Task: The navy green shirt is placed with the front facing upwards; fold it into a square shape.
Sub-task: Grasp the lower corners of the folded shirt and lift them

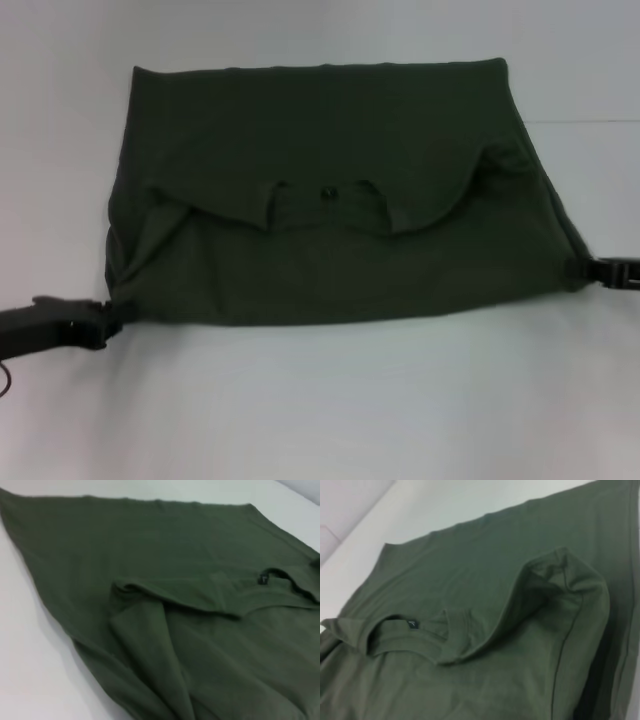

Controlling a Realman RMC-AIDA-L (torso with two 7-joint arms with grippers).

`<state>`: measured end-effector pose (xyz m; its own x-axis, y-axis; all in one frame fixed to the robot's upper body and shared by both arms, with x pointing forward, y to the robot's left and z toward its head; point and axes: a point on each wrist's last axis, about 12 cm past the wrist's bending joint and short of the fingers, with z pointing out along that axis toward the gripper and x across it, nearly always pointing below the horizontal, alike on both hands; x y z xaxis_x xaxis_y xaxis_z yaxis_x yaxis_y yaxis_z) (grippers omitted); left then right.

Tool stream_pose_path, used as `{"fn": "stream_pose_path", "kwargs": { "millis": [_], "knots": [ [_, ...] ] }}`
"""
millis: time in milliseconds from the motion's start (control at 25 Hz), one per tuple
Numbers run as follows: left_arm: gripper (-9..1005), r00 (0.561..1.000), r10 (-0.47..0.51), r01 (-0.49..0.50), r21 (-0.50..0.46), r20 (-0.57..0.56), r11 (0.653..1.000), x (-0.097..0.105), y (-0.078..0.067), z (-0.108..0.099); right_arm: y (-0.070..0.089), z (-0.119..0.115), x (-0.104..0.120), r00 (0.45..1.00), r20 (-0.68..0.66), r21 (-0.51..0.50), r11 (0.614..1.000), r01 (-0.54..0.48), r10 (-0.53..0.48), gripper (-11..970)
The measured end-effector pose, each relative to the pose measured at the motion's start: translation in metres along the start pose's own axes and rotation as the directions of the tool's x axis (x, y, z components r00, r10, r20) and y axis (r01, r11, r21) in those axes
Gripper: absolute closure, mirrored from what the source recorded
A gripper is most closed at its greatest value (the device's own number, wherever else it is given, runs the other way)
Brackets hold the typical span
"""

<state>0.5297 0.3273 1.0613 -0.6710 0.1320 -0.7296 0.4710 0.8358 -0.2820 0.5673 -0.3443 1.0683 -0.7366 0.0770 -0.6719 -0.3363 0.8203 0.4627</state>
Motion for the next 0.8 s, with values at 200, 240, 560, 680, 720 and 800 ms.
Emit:
{"fn": "stream_pose_path", "kwargs": {
  "millis": [200, 240, 560, 680, 720, 800],
  "knots": [
    [904, 0.999, -0.023, 0.025, 0.067, -0.038, 0.997, 0.003, -0.006, -0.012, -0.005, -0.023, 0.019, 0.999, 0.018, -0.054, 0.998, 0.033, -0.032, 921],
    [904, 0.999, -0.027, 0.031, 0.079, -0.04, 0.996, 0.004, -0.007, -0.014, -0.007, -0.027, 0.024, 0.999, 0.021, -0.06, 0.998, 0.035, -0.033, 921],
    [905, 0.988, -0.154, 0.148, 0.331, -0.007, 0.932, 0.026, -0.02, -0.061, -0.011, -0.071, 0.065, 0.997, 0.052, -0.128, 0.99, 0.057, -0.051, 917],
    [906, 0.984, -0.178, 0.162, 0.36, 0.012, 0.919, 0.035, -0.022, -0.07, -0.011, -0.086, 0.079, 0.996, 0.071, -0.149, 0.987, 0.065, -0.055, 915],
    [906, 0.981, -0.193, 0.172, 0.374, 0.02, 0.911, 0.04, -0.023, -0.074, -0.011, -0.09, 0.083, 0.996, 0.074, -0.155, 0.986, 0.068, -0.057, 915],
    [906, 0.973, -0.229, 0.201, 0.4, 0.023, 0.894, 0.055, -0.027, -0.081, -0.01, -0.099, 0.092, 0.995, 0.078, -0.172, 0.982, 0.072, -0.059, 914]
  ]
}}
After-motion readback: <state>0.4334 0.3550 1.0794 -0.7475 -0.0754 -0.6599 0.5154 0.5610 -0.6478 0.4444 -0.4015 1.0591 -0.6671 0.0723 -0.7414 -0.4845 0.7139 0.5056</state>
